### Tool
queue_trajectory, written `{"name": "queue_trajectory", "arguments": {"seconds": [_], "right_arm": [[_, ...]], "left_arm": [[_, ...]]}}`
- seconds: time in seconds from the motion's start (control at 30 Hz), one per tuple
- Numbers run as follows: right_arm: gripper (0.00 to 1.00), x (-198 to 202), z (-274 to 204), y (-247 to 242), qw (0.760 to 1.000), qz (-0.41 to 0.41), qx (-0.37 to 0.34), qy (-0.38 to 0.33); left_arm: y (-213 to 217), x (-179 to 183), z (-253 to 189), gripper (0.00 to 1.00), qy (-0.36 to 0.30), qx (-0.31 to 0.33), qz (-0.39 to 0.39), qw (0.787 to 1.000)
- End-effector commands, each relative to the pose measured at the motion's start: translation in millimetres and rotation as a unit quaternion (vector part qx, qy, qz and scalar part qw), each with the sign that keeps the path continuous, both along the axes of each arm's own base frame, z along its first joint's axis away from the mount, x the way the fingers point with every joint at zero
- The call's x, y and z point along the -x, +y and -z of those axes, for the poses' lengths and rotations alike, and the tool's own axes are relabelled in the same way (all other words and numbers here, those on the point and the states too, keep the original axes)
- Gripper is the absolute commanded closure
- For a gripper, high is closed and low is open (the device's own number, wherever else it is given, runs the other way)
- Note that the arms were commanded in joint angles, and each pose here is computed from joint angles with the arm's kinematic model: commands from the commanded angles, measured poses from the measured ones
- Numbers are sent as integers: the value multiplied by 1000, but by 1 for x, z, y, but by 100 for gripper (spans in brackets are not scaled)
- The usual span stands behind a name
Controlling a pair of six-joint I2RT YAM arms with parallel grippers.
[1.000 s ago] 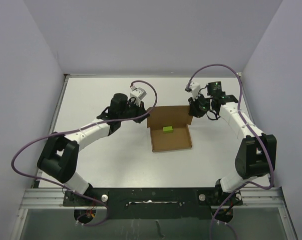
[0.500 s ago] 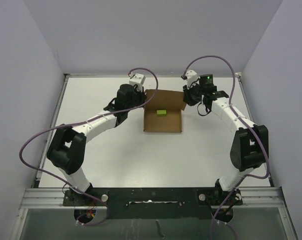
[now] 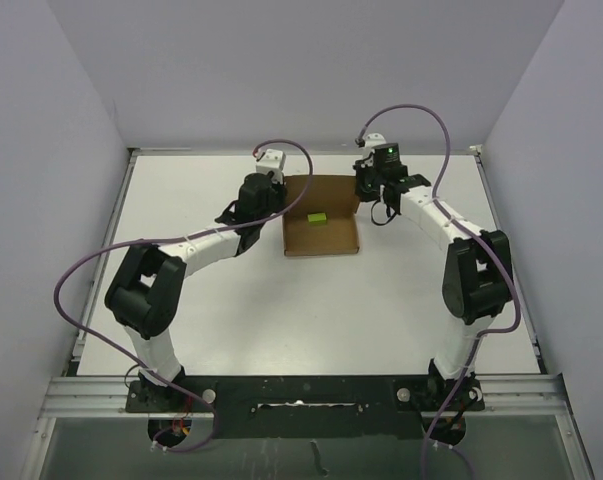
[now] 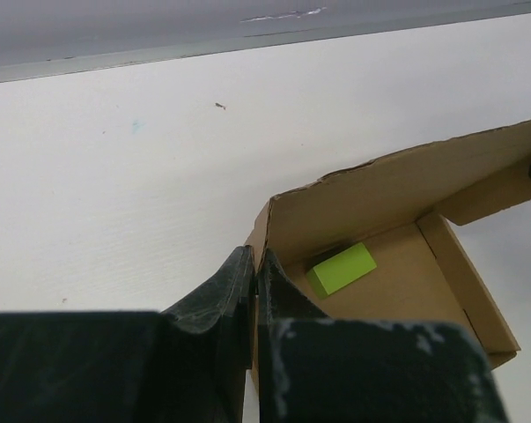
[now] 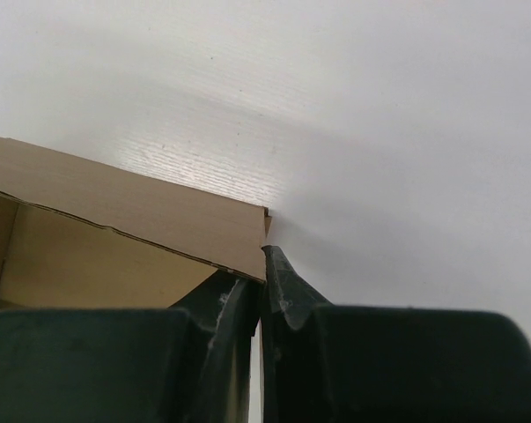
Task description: Fold the paper box
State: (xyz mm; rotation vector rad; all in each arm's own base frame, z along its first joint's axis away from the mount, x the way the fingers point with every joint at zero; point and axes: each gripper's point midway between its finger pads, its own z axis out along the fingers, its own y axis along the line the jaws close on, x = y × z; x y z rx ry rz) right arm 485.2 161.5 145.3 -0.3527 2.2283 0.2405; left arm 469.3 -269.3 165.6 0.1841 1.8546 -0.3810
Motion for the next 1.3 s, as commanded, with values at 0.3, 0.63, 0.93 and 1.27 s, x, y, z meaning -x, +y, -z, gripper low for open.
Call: {"name": "queue_trajectory", "arguments": {"seconds": [0.3, 0.63, 0.93, 1.27], "right_arm": [[100, 31, -21, 53, 999, -20, -24, -37], [100, 51, -19, 62, 998, 8, -50, -26], [99, 66, -18, 72, 997, 7, -74, -4], [96, 88, -6, 75, 998, -6, -60, 15]], "left_arm": [[-28, 19, -27, 100, -47, 72, 27, 996], [-27, 41, -19, 100, -44, 80, 20, 996], [-25, 56, -16, 100, -40, 81, 28, 996], [-28, 71, -9, 100, -27, 91, 27, 995]]}}
